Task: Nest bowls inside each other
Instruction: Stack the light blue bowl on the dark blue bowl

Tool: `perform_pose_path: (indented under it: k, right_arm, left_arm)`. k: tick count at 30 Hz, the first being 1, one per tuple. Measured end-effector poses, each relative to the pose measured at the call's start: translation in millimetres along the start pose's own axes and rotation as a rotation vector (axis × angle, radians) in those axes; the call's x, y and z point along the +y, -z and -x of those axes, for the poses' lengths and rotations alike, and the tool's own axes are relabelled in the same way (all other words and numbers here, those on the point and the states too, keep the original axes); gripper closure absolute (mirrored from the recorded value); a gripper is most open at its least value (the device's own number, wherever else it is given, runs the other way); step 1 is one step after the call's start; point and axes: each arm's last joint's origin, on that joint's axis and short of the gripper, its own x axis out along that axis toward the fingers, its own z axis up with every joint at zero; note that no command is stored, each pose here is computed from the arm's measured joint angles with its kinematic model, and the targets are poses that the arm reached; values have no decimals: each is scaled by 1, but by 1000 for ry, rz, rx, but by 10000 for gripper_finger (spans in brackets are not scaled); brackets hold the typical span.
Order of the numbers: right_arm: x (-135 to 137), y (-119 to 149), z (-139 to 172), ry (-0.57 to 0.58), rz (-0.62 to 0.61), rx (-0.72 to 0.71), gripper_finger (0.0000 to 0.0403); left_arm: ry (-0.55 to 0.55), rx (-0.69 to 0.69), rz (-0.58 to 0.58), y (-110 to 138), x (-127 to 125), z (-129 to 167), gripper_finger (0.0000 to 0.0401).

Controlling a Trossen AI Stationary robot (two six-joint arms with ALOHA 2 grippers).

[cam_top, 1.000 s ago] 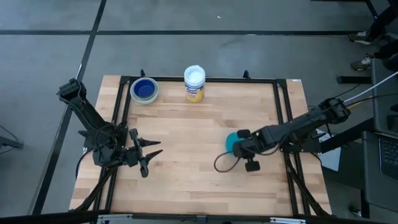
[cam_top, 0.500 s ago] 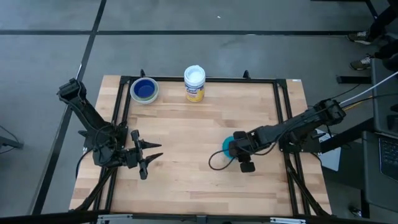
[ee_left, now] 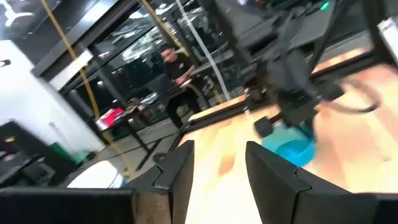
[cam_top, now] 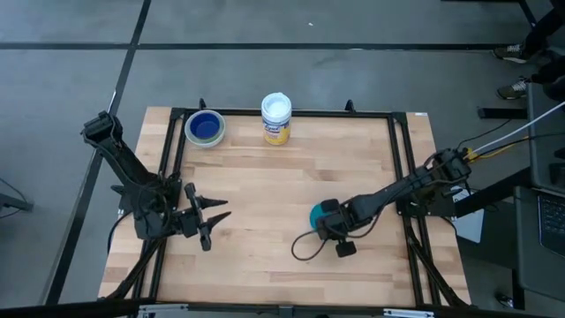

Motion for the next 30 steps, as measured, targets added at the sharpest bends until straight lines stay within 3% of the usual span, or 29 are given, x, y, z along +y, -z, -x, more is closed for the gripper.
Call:
perform_pose_path:
  k: [5, 8, 13, 16, 19, 24, 30]
  right_arm:
    - [23, -13, 25, 91, 119, 14, 398]
    - [40, -21, 50, 243, 252, 57, 399]
    - [57, -29, 90, 523, 469, 157, 400]
    - [56, -26, 97, 584, 548, 294, 401]
    - [52, -21, 90, 613, 671, 467, 401]
    - [49, -22, 78, 635, 911, 602, 401]
    - [43, -42, 86, 671, 974, 520, 401]
  left_arm:
    - [-102, 94, -146, 15, -5, -10, 268]
    - [-117, 152, -296, 27, -14, -26, 276]
    - [-123, 304, -700, 27, -41, -67, 281]
    - [-123, 401, -958, 23, -55, -92, 281]
    - [-99, 452, -1120, 18, -64, -107, 280]
    - [28, 388, -1208, -4, -77, -116, 280]
    - [191, 263, -1260, -30, -93, -125, 280]
